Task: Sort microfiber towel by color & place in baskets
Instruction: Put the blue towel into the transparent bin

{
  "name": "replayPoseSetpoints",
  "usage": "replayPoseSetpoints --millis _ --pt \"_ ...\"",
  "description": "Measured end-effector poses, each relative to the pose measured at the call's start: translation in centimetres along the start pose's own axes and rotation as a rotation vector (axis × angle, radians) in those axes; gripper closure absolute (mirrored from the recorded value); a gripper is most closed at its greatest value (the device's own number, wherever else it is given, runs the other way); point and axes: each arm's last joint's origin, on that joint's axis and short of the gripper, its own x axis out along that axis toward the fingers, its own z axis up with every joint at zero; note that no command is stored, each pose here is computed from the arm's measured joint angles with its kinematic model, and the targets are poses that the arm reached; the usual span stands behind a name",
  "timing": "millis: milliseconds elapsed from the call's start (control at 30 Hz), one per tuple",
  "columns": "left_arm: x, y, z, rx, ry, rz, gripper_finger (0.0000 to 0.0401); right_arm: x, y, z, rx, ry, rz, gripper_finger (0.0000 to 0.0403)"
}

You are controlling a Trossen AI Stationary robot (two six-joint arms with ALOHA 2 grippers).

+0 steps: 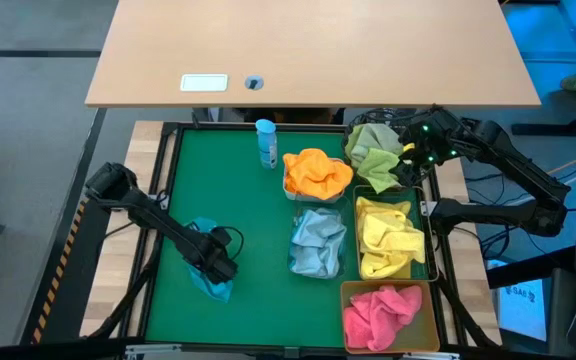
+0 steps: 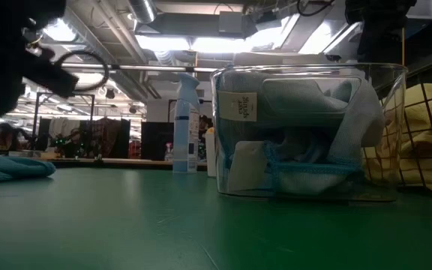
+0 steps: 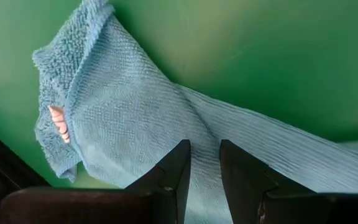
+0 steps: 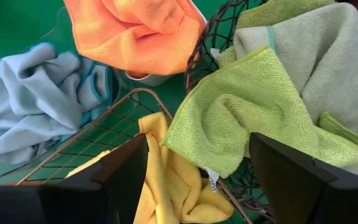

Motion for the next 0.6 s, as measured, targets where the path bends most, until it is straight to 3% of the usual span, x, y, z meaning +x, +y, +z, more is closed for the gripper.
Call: replayPoseSetpoints --millis 367,600 --pt "2.7 -0.1 -0.2 0.0 0.008 0.02 0.0323 0.0 0.0 0.0 0.0 0.0 -0.002 0.0126" --pt "2.7 -0.3 -0.1 -0.003 0.0 -0.006 0.0384 -0.3 0.0 -0.3 -0.003 -0.014 0.004 0.0126"
